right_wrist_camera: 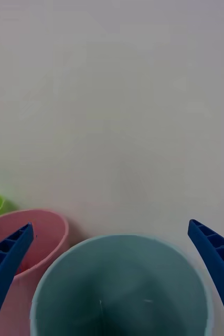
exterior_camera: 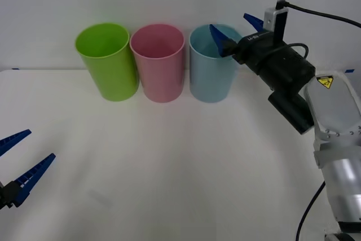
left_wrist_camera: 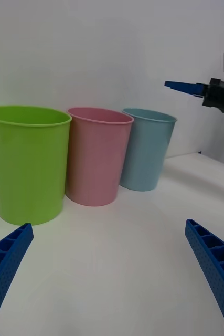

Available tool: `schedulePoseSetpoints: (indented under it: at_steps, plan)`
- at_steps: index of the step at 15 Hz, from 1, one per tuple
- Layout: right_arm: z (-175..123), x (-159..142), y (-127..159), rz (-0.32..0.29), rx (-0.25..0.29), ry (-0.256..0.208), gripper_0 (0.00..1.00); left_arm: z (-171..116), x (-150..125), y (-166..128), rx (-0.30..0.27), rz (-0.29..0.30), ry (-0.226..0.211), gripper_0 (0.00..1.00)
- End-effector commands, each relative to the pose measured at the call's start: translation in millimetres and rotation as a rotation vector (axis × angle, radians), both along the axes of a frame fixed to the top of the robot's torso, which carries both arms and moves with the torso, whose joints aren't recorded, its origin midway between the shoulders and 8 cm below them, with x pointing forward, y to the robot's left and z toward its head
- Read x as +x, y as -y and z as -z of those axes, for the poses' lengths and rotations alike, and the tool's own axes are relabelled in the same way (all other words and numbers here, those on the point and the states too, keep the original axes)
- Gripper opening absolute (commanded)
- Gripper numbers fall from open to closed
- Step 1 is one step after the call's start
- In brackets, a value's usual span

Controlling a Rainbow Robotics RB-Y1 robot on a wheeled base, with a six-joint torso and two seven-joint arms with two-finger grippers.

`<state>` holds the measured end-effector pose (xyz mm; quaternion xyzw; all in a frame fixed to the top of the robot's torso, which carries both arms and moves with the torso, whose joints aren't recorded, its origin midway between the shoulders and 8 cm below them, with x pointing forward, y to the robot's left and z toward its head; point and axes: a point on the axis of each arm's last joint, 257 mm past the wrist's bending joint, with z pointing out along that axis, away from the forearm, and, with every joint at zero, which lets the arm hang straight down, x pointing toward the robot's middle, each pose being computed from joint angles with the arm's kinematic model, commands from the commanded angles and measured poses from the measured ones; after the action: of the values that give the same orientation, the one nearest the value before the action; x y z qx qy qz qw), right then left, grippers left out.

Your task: Grasp the object on the table and drop it into the matching bin: aluminum can to the light blue bin, PET bottle to the pink bin.

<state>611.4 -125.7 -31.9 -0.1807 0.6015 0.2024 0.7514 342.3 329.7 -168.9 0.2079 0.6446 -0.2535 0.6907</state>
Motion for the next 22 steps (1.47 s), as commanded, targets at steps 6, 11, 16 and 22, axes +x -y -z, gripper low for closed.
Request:
schedulePoseSetpoints:
  at_steps: [6,11,16,22]
  plan:
    - [44,-88,33,-0.094,-0.095,-0.044,1.0,0,0,0,0.0,0.0,0.0,1.0]
    - [81,-146,63,-0.161,-0.192,-0.106,1.0,0,0,0,0.0,0.0,0.0,1.0]
    - [119,-202,98,-0.21,-0.308,-0.113,1.0,0,0,0,0.0,0.0,0.0,1.0]
    - [152,-267,132,-0.239,-0.341,-0.155,1.0,0,0,0,0.0,0.0,0.0,1.0]
